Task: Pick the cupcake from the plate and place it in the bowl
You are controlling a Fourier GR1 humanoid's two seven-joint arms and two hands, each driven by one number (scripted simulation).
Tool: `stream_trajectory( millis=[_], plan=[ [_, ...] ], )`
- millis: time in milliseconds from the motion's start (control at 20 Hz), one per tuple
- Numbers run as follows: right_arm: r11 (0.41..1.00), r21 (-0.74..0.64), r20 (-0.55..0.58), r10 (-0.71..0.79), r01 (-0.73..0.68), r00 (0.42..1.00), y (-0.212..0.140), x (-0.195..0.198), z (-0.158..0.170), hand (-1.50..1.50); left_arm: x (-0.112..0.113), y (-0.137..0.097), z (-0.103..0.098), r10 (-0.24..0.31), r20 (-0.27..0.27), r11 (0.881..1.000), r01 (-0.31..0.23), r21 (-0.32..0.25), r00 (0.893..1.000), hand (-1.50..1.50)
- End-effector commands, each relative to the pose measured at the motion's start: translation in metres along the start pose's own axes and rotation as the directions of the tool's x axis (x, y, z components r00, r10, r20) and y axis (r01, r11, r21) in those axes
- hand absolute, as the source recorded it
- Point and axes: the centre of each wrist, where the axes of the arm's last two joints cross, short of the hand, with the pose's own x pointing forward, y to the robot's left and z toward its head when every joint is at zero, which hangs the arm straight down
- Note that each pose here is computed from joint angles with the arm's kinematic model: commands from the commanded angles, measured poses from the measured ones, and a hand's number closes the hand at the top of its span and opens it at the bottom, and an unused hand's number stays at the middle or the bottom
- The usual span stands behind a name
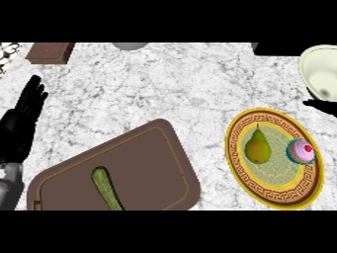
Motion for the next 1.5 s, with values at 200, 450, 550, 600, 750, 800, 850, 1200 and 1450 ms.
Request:
stream_trajectory(
  millis=[200, 450, 550, 600, 750, 800, 850, 1200, 1450],
  plan=[
    [0.990, -0.118, 0.022, 0.074, -0.071, 0.997, 0.020, -0.011, -0.009, -1.50, -0.018, 0.004, 0.003, -0.003, -0.005, 1.000, 0.003, 0.010, 1.000, 0.00],
    [0.998, -0.045, -0.004, 0.050, -0.050, 0.999, 0.038, -0.011, -0.033, -1.50, -0.014, -0.003, 0.008, 0.004, -0.009, 1.000, -0.004, 0.000, 1.000, 0.00],
    [0.999, -0.013, 0.003, 0.039, -0.039, 0.999, 0.040, 0.002, -0.035, -1.50, -0.006, 0.014, -0.010, 0.011, -0.011, 1.000, -0.011, 0.012, 1.000, 0.00],
    [0.998, -0.018, -0.008, 0.052, -0.053, 0.999, 0.051, 0.005, -0.028, -1.50, -0.005, -0.015, -0.004, 0.009, -0.014, 1.000, -0.009, 0.013, 1.000, 0.00],
    [0.998, -0.032, -0.013, 0.052, -0.052, 0.999, 0.060, 0.007, -0.026, -1.50, 0.000, 0.015, -0.002, 0.012, -0.004, 1.000, -0.011, 0.017, 1.000, 0.00],
    [0.998, -0.025, -0.017, 0.056, -0.057, 0.998, 0.066, -0.006, -0.032, -1.50, 0.003, 0.008, -0.002, 0.009, -0.004, 1.000, -0.009, 0.003, 1.000, 0.00],
    [0.998, -0.025, -0.018, 0.057, -0.058, 0.998, 0.060, -0.006, -0.038, -1.50, 0.002, 0.008, 0.009, 0.014, -0.015, 1.000, -0.014, 0.001, 1.000, 0.00],
    [0.998, -0.056, -0.024, 0.031, -0.032, 0.999, 0.082, 0.009, -0.057, -1.50, -0.009, 0.016, 0.000, 0.006, -0.011, 1.000, -0.006, 0.000, 1.000, 0.00],
    [1.000, -0.014, -0.045, 0.027, -0.028, 0.999, 0.095, 0.002, -0.089, -1.50, -0.002, 0.017, -0.014, -0.004, 0.002, 1.000, 0.004, 0.011, 1.000, 0.00]
  ],
)
